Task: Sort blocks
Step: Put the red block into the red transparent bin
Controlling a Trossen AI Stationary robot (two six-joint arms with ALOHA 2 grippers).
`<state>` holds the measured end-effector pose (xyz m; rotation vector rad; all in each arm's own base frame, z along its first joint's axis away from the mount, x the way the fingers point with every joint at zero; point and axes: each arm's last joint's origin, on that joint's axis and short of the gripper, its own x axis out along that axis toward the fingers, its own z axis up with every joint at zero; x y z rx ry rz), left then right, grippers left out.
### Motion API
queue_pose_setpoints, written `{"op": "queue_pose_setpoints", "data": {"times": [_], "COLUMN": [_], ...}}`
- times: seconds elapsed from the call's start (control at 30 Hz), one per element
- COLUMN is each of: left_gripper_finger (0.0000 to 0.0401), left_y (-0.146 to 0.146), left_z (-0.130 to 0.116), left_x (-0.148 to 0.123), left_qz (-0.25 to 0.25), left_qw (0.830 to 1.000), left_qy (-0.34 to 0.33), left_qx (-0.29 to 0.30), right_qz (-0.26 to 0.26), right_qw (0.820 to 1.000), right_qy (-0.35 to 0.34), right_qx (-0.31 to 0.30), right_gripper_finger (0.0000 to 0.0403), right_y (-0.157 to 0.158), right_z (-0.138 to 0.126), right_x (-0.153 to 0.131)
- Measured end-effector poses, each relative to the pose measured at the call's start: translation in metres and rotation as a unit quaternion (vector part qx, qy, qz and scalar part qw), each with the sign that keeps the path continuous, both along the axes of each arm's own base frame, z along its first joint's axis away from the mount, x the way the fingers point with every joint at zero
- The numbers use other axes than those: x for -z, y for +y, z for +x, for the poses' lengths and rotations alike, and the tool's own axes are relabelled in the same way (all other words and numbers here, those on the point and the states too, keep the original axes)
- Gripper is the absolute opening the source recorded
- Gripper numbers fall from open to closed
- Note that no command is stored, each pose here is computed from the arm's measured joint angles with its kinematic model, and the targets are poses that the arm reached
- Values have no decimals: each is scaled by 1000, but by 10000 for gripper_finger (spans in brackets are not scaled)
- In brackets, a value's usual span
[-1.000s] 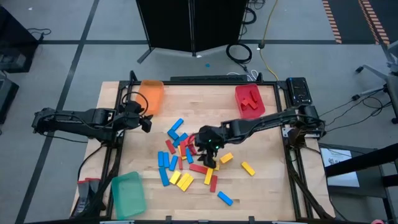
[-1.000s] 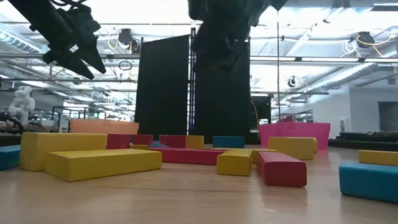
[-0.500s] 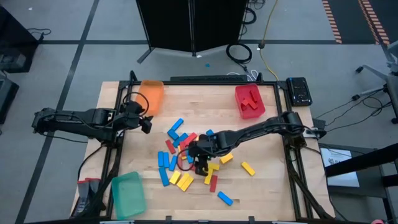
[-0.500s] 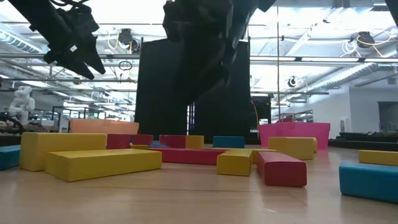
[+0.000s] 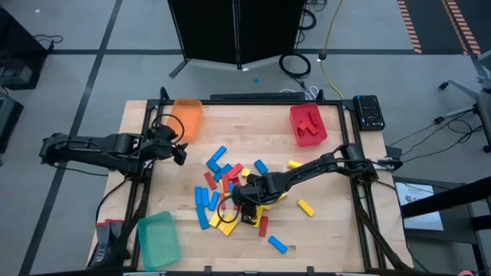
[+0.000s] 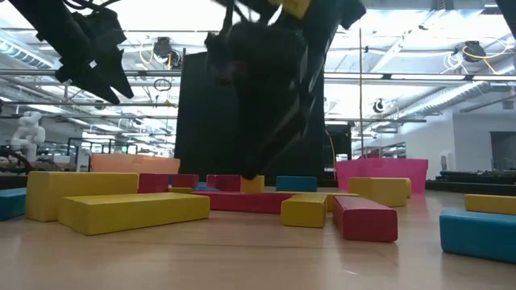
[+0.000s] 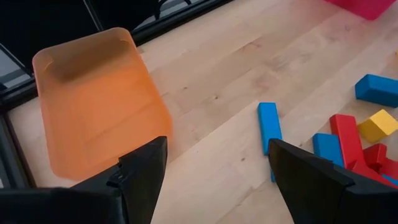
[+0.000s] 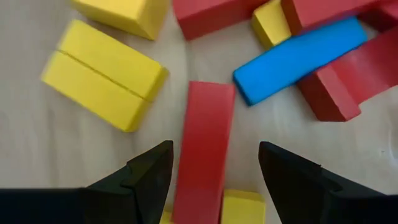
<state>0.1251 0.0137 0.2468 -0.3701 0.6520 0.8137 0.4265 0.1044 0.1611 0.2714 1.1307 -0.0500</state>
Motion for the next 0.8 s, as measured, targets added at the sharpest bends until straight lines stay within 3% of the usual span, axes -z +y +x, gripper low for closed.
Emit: {"op": "queue_pose_setpoints", "data": {"times": [0.6,0.8], "left_gripper_finger": [285,285], "left_y": [0,0], "left_z": [0,0], "left_x": [0,0], "left_qz": [-8,-8], "left_qw": [1000,1000], "left_qy": [-1,-2], "left_qx": [3,3], "right_qz": [-11,-19], "right_qw": [999,999], "right_qy": [30,44], "right_qx": [-5,4], "right_gripper_finger": [233,158], "right_y": [18,17], "right_z": [-3,-6], "right_x": [23,24]}}
